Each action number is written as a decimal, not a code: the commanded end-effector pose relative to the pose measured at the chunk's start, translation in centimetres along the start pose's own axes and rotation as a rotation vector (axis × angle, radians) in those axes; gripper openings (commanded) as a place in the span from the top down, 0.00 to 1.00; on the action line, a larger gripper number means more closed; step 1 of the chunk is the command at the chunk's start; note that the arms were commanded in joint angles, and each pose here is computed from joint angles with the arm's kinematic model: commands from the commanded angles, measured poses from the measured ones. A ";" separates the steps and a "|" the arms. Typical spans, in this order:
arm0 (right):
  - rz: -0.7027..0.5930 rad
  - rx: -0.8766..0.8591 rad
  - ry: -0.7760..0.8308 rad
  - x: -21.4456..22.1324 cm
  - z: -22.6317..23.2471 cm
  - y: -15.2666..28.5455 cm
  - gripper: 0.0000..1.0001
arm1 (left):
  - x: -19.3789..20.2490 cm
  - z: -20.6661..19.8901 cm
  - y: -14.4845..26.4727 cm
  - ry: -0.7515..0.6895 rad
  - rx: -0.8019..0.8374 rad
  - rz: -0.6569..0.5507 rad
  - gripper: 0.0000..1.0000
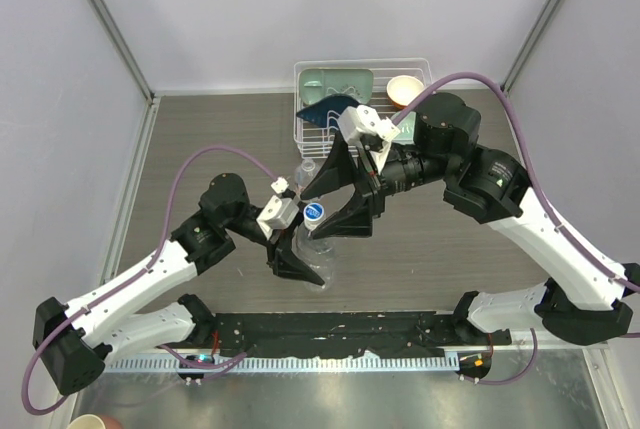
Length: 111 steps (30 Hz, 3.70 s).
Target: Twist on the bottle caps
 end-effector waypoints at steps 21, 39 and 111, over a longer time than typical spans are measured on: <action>-0.061 -0.036 -0.024 -0.5 0.2 0.4 0.66 | -3.2 -0.6 0.1 -0.100 -0.017 -0.055 1.00; 0.006 0.040 -0.138 3.4 -1.7 0.3 0.70 | -5.6 0.1 1.0 -0.167 -0.119 -0.122 1.00; 0.073 1.375 -0.361 7.4 -10.7 3.7 0.19 | -5.6 11.2 7.7 -0.238 -0.883 -0.229 1.00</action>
Point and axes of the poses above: each gripper's point midway between its finger pads, its own y axis back along the fingers, its own z axis along the line the jaws close on, x = y × z, the point moved 2 cm from there along y, back along the fingers, and after that the axes turned 5 degrees about y, right-handed, at the moved point
